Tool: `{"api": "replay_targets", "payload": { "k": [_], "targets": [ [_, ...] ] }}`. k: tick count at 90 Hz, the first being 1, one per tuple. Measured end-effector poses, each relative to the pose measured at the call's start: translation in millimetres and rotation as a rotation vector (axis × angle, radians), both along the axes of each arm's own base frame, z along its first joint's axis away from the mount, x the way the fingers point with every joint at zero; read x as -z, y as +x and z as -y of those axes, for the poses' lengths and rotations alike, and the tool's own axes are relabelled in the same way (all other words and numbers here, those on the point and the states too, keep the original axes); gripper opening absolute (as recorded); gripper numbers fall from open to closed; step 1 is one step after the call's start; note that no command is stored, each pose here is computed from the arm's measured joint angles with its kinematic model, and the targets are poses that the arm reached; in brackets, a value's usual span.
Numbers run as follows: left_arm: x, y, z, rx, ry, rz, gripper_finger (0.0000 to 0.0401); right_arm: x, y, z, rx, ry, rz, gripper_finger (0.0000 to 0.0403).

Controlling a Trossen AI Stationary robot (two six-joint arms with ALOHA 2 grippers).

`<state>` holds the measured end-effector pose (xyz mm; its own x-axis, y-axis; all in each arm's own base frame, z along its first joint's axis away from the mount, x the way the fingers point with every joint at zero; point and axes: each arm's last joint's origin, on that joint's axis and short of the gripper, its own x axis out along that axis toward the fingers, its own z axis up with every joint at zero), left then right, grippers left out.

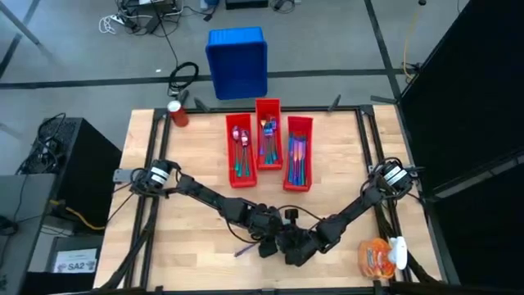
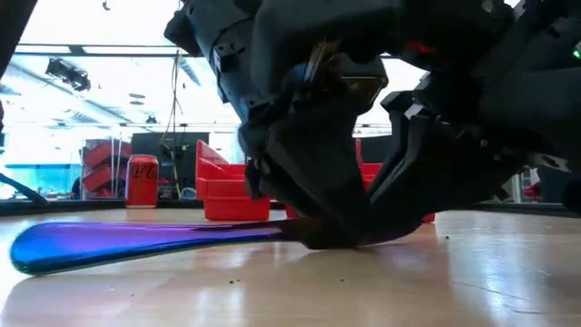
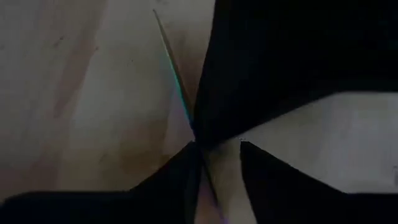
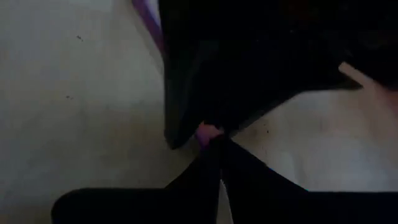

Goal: Sort silverware
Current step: Put the iridescent knife into the right orange bin

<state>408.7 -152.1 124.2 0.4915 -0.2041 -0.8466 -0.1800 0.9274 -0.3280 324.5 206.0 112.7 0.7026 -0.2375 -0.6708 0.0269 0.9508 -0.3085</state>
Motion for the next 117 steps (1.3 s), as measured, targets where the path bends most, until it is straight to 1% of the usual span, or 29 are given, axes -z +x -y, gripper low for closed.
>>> {"api": "replay_targets", "payload": {
  "k": [11, 15, 25, 33, 46, 58, 64, 72, 84, 92, 100, 108, 117],
  "targets": [
    [1, -1, -1, -0.010, 0.010, -0.013, 0.0021, 0, 0, 0, 0.000, 0.003, -0.004, 0.0000],
    [1, -1, -2, -0.009, 0.014, -0.015, 0.0009, 0, 0, 0, -0.003, 0.007, -0.003, 0.0000],
    [2, -2, -2, -0.015, 0.028, -0.020, 0.0002, -3, -1, 0, -0.014, 0.020, -0.008, 0.0000],
    [1, -3, -1, -0.024, 0.051, -0.013, 0.0001, -13, -6, -3, -0.027, 0.020, -0.012, 0.0000],
    [-9, -6, 2, -0.028, 0.083, 0.021, 0.0000, -48, -25, -11, -0.042, 0.029, 0.031, 0.0000],
    [-26, -14, 8, -0.025, 0.140, 0.060, 0.0000, -89, -53, -18, -0.107, 0.022, 0.065, 0.0000],
    [-42, -18, 14, -0.026, 0.168, 0.118, 0.0000, -110, -68, -21, -0.113, 0.020, 0.129, 0.0000],
    [-74, -27, 24, -0.028, 0.206, 0.243, 0.0000, -135, -88, -24, -0.112, 0.000, 0.216, 0.0000],
    [-114, -40, 43, -0.011, 0.287, 0.451, 0.0000, -158, -109, -26, -0.078, -0.022, 0.337, 0.0000],
    [-139, -44, 54, 0.031, 0.319, 0.619, 0.0000, -159, -113, -26, -0.059, -0.029, 0.369, 0.0000],
    [-156, -44, 61, 0.070, 0.331, 0.756, 0.0000, -152, -112, -27, -0.076, 0.012, 0.383, 0.0008],
    [-162, -42, 63, 0.113, 0.323, 0.834, 0.0000, -144, -110, -32, -0.168, 0.081, 0.434, 0.0025],
    [-167, -40, 63, 0.120, 0.345, 0.881, 0.0000, -135, -111, -33, -0.241, 0.124, 0.523, 0.0051]
  ]
}}
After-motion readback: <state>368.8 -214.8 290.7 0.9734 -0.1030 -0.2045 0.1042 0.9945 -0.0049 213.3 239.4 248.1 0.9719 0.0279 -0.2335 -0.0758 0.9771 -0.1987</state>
